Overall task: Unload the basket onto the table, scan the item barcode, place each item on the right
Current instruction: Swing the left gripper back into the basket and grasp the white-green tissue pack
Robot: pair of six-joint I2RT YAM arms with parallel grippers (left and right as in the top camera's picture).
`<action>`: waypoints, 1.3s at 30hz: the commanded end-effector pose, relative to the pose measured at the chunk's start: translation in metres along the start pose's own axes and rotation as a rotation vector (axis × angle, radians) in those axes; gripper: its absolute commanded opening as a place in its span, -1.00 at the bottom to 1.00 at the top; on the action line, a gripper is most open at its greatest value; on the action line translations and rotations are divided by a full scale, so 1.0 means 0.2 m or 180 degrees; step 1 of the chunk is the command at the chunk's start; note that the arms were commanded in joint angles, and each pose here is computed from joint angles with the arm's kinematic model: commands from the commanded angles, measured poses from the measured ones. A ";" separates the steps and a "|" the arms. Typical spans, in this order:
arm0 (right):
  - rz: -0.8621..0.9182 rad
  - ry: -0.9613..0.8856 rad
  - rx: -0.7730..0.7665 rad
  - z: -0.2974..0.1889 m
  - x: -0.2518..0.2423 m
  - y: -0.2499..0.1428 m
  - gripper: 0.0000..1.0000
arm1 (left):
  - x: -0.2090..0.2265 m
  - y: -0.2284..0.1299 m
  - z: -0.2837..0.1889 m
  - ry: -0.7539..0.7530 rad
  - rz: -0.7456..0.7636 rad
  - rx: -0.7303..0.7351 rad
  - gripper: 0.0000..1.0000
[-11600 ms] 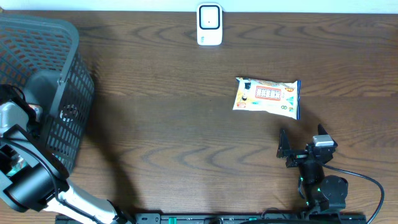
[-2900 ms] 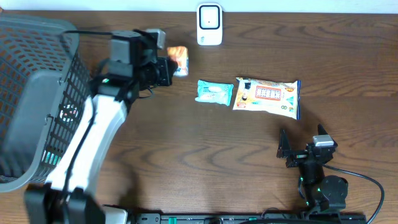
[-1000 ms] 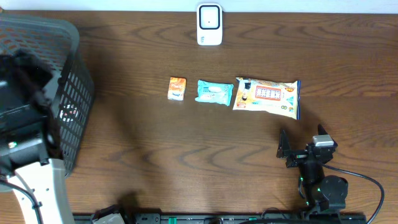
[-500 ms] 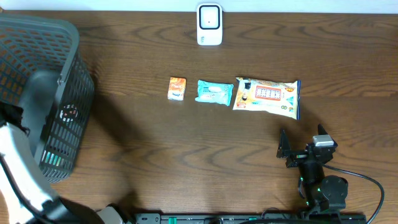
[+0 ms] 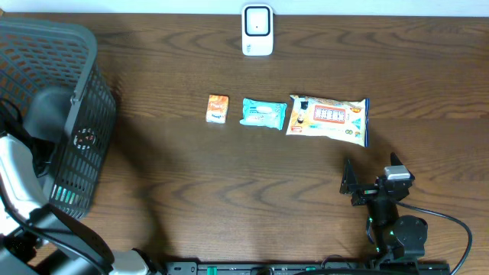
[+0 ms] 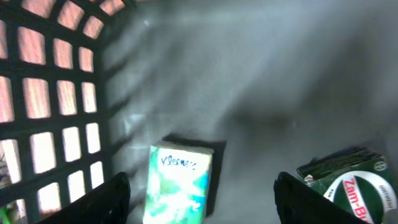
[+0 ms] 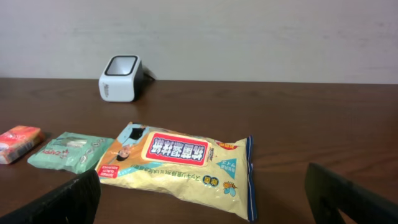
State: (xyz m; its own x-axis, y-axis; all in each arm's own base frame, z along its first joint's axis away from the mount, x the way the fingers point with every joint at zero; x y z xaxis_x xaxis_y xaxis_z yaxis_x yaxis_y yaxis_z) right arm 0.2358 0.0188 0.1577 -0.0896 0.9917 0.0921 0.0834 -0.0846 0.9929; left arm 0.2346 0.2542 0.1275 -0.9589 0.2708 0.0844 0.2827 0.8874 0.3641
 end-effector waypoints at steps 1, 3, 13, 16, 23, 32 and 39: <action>0.0034 -0.0010 0.0008 0.00 0.00 0.00 0.98 | -0.02 -0.04 0.07 -0.0005 0.0018 0.0194 0.57; 0.0034 -0.0010 0.0008 0.00 0.00 0.00 0.98 | -0.04 -0.07 0.10 -0.0004 0.0041 0.0303 0.57; 0.0034 -0.0010 0.0008 0.00 0.00 0.00 0.98 | -0.01 -0.21 0.28 0.0281 0.0133 0.0783 0.57; 0.0035 -0.0010 0.0008 0.00 0.00 0.00 0.99 | 0.00 -0.23 0.29 0.0347 0.0034 0.0857 0.57; 0.0034 -0.0010 0.0008 0.00 0.00 0.00 0.99 | -0.01 -0.27 0.31 0.0324 0.0030 0.0952 0.36; 0.0034 -0.0010 0.0008 0.00 0.00 0.00 0.99 | 0.01 -0.34 0.39 0.0444 0.0084 0.1131 0.27; 0.0034 -0.0010 0.0008 0.00 0.00 0.00 0.99 | 0.02 -0.36 0.41 0.0464 0.0105 0.1167 -0.53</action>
State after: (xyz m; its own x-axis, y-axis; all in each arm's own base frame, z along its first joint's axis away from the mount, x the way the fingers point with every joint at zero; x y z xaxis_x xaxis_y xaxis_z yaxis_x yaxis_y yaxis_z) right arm 0.2358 0.0188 0.1578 -0.0896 0.9917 0.0920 0.0831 -0.0846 0.9929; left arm 0.2156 0.2309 0.0416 -0.9368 0.2587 0.2355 0.2801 0.9580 0.0622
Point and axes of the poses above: each gripper's point midway between its finger pads, its own z axis out along the fingers, its own x axis along the line the jaws close on, y = z × x, the point moved 1 cm from there along -z, back along the fingers, and after that the axes turned 4 degrees about z, right-handed, at the moved point
